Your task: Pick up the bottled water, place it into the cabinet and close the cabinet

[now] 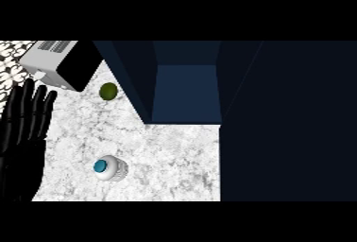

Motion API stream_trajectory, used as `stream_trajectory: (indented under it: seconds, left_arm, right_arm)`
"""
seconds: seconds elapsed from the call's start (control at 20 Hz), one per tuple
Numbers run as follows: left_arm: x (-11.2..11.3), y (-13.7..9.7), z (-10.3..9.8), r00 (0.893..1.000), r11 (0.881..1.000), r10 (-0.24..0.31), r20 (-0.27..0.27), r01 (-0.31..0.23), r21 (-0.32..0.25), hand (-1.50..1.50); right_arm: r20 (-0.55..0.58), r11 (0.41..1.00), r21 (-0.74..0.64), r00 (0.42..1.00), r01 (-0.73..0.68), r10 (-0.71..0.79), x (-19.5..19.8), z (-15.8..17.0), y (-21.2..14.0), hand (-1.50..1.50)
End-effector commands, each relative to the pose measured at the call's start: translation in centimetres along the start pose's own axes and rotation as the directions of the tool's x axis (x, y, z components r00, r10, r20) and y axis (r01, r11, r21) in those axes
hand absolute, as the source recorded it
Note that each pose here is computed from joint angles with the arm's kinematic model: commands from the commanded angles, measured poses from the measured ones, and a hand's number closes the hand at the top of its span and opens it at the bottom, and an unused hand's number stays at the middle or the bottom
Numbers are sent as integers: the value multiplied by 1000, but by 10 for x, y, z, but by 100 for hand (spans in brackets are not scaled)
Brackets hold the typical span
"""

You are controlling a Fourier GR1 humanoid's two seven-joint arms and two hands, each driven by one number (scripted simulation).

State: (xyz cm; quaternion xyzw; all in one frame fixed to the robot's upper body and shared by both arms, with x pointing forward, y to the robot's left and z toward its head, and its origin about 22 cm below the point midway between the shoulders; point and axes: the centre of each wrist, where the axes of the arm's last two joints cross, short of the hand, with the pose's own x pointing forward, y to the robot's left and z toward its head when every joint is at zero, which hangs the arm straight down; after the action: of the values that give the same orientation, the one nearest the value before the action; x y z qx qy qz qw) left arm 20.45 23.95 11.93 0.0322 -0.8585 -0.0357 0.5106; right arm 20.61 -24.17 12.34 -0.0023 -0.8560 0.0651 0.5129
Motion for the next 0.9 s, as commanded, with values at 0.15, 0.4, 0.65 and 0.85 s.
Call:
stream_trajectory:
  seconds: [0.15, 0.4, 0.65, 0.85]
  left_arm:
    - [18, -30, 10, 961, 849, 277, 21, -235, -474, -150]
    - [-22, -38, 55, 821, 692, 331, -466, -547, -471, -150]
    - [-6, 15, 70, 771, 639, 326, -547, -606, -474, -150]
    - [-2, 52, 72, 763, 626, 336, -552, -618, -475, -150]
  right_arm:
    - [51, 999, -11, 998, -47, 48, 13, 5, -2, -150]
    - [-195, 954, -58, 934, 295, -301, -8, 31, 29, -150]
    - [-232, 940, -81, 911, 331, -341, 9, 60, 32, -150]
    - [-237, 940, -70, 910, 333, -340, 16, 77, 20, -150]
